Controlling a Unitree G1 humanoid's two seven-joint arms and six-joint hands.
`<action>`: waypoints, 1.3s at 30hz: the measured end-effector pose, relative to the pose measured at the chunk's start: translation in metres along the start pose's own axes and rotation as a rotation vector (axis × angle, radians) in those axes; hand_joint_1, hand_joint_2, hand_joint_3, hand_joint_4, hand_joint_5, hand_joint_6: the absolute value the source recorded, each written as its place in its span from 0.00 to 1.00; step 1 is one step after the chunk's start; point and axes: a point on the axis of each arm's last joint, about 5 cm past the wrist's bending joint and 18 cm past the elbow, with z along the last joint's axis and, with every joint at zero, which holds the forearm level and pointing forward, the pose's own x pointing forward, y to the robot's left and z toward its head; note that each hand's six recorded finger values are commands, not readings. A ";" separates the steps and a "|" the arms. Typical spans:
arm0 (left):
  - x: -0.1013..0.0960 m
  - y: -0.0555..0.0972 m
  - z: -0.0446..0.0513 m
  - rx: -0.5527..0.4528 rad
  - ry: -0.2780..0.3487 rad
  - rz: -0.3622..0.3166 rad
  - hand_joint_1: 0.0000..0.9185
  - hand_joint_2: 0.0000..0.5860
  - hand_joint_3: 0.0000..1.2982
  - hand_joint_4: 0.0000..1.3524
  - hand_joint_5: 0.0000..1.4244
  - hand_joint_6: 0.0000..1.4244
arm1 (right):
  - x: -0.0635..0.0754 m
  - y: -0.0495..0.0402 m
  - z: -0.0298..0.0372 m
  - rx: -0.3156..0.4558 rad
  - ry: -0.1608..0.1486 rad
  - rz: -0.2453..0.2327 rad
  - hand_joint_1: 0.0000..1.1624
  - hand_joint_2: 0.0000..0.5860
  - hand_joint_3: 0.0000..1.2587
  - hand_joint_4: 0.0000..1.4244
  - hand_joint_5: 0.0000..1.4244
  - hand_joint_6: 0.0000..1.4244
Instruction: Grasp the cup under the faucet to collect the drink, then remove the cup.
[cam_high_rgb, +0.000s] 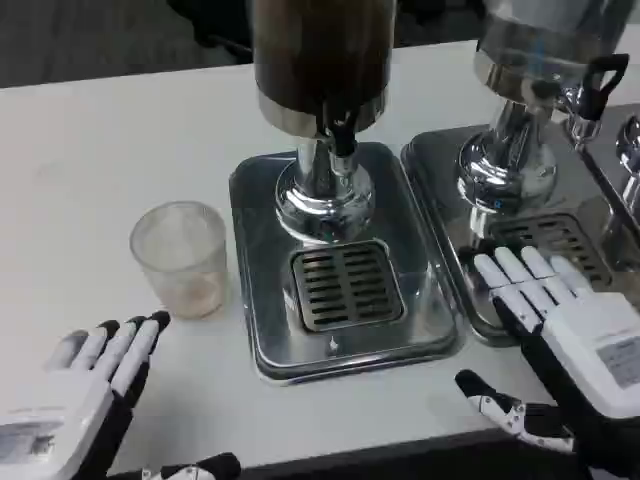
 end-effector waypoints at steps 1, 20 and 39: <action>0.000 0.000 0.0000 -0.001 -0.002 0.001 0.00 0.11 0.00 0.00 0.00 0.00 | 0.000 0.0000 0.0001 0.001 -0.001 -0.002 0.48 0.62 0.02 0.00 0.00 0.02; 0.001 -0.005 -0.0035 -0.070 -0.061 0.085 0.00 0.06 0.00 0.00 0.00 0.00 | 0.003 0.0008 0.0015 0.036 0.013 -0.022 0.47 0.63 0.05 0.00 0.00 0.02; 0.047 -0.016 -0.0339 -0.229 -0.114 0.396 0.00 0.01 0.00 0.00 0.00 0.00 | 0.020 0.0063 0.0174 0.131 0.022 -0.094 0.47 0.63 0.08 0.00 0.00 0.05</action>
